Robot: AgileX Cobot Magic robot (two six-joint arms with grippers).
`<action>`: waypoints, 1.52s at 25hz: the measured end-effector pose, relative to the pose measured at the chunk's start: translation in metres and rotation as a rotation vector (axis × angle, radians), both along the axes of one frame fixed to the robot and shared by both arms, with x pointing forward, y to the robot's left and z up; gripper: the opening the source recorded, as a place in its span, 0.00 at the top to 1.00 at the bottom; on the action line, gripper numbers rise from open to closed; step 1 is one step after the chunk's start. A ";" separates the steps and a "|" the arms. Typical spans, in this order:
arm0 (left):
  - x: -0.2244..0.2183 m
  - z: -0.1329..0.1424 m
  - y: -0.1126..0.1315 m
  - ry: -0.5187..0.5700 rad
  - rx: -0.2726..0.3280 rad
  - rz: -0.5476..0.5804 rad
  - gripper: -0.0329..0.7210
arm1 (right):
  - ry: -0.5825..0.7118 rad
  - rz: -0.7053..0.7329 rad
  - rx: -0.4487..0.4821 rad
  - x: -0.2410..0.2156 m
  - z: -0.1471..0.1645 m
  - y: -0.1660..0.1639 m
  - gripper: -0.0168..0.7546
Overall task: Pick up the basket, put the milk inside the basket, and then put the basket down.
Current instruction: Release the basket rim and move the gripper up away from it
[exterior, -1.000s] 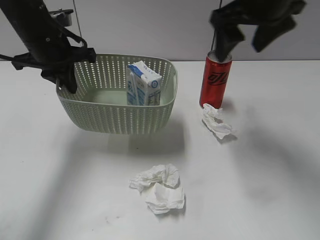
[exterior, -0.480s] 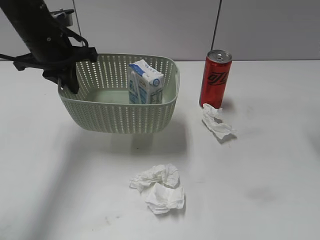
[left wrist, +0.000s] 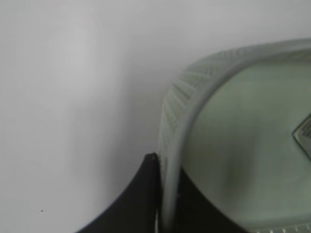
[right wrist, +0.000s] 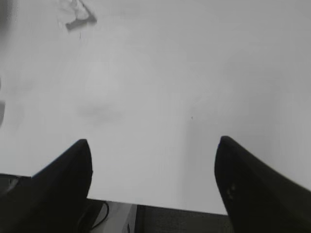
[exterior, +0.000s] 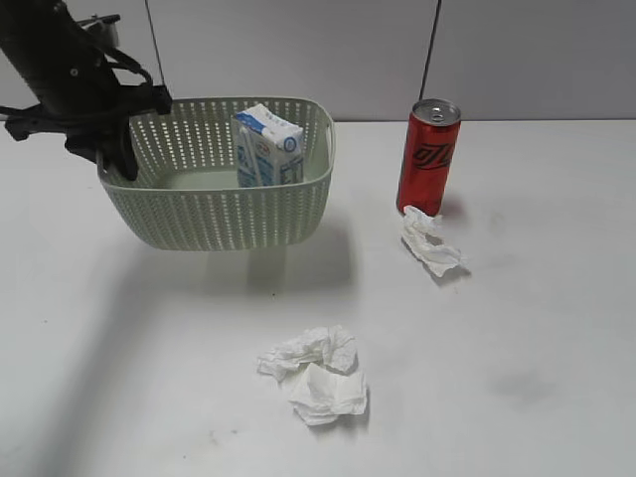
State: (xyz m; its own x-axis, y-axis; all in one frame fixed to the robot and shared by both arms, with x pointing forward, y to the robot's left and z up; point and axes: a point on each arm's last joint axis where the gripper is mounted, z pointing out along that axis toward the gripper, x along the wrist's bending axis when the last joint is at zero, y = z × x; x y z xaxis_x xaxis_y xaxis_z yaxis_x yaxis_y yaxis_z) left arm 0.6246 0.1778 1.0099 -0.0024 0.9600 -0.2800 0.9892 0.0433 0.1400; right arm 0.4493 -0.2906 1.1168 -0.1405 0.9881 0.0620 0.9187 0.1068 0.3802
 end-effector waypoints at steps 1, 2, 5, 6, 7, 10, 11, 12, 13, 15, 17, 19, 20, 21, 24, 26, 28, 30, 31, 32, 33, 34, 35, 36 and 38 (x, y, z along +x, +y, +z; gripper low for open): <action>0.000 0.000 0.001 -0.001 0.002 0.002 0.96 | -0.009 0.000 0.001 -0.013 -0.003 0.000 0.21; 0.000 0.000 0.001 -0.004 0.002 0.001 0.96 | -0.037 0.001 0.003 -0.026 -0.003 0.001 0.21; 0.000 0.000 0.000 -0.004 0.000 0.001 0.96 | -0.088 -0.001 0.005 -0.063 -0.013 0.001 0.21; 0.000 0.000 0.000 -0.005 -0.001 0.001 0.96 | -0.104 -0.001 0.008 -0.073 -0.016 0.002 0.21; 0.001 0.000 0.000 -0.006 -0.001 0.002 0.96 | -0.112 -0.003 0.011 -0.084 -0.022 0.002 0.21; 0.001 0.000 0.000 -0.012 -0.002 0.003 0.96 | -0.140 -0.008 0.019 -0.111 -0.038 0.003 0.21; 0.001 0.000 0.000 -0.014 -0.003 0.004 0.96 | -0.146 -0.009 0.021 -0.119 -0.044 0.003 0.21; 0.001 0.000 0.000 -0.015 -0.003 0.004 0.96 | -0.148 -0.009 0.021 -0.126 -0.051 0.003 0.21; 0.001 0.000 0.000 -0.015 -0.003 0.004 0.96 | -0.164 -0.009 0.020 -0.134 -0.055 0.003 0.21; 0.001 0.000 0.000 -0.015 -0.003 0.004 0.96 | -0.184 -0.008 0.020 -0.146 -0.066 0.003 0.21; 0.001 0.000 0.000 -0.016 -0.003 0.004 0.96 | -0.238 -0.009 0.020 -0.158 -0.068 0.003 0.21; 0.001 0.000 0.000 -0.016 -0.003 0.004 0.96 | -0.314 -0.009 0.020 -0.168 -0.065 0.003 0.21; 0.002 0.000 0.000 -0.017 -0.003 0.005 0.96 | -0.351 -0.008 0.019 -0.173 -0.064 0.003 0.21; 0.002 0.000 0.000 -0.019 -0.004 0.005 0.96 | -0.389 -0.004 0.016 -0.178 -0.063 0.003 0.21; 0.003 0.001 0.000 -0.028 -0.005 0.008 0.96 | -0.500 0.027 -0.009 -0.191 -0.063 0.003 0.21; 0.004 0.001 0.000 -0.041 -0.008 0.011 0.96 | -0.577 0.030 -0.031 -0.197 -0.065 0.002 0.21; 0.005 0.001 -0.001 -0.049 -0.009 0.013 0.96 | -0.629 0.016 -0.049 -0.204 -0.065 0.000 0.21; 0.005 0.001 -0.001 -0.055 -0.010 0.015 0.96 | -0.661 -0.007 -0.056 -0.208 -0.065 -0.001 0.21; 0.006 0.001 -0.001 -0.059 -0.011 0.016 0.96 | -0.671 -0.017 -0.059 -0.209 -0.065 -0.002 0.21; 0.006 0.001 -0.001 -0.063 -0.012 0.017 0.96 | -0.678 -0.026 -0.060 -0.210 -0.065 -0.003 0.21; 0.006 0.001 -0.001 -0.066 -0.012 0.017 0.96 | -0.682 -0.032 -0.061 -0.210 -0.065 -0.003 0.21; 0.006 0.001 -0.001 -0.068 -0.013 0.018 0.96 | -0.686 -0.039 -0.058 -0.210 -0.064 -0.003 0.21; 0.007 0.002 -0.001 -0.072 -0.013 0.019 0.96 | -0.687 -0.060 -0.040 -0.210 -0.064 -0.003 0.21; 0.007 0.002 -0.001 -0.074 -0.014 0.020 0.96 | -0.685 -0.086 -0.010 -0.210 -0.064 -0.003 0.21; 0.007 0.002 -0.001 -0.077 -0.014 0.020 0.96 | -0.682 -0.109 0.031 -0.210 -0.064 -0.001 0.21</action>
State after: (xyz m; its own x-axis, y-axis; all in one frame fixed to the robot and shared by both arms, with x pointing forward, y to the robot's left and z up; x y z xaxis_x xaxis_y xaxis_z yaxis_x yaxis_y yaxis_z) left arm 0.6317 0.1770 1.0116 0.0001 0.9559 -0.2937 0.9744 0.0659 0.2149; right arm 0.2390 -0.2920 1.0530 -0.0582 0.9980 0.0237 0.4780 0.0070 0.8783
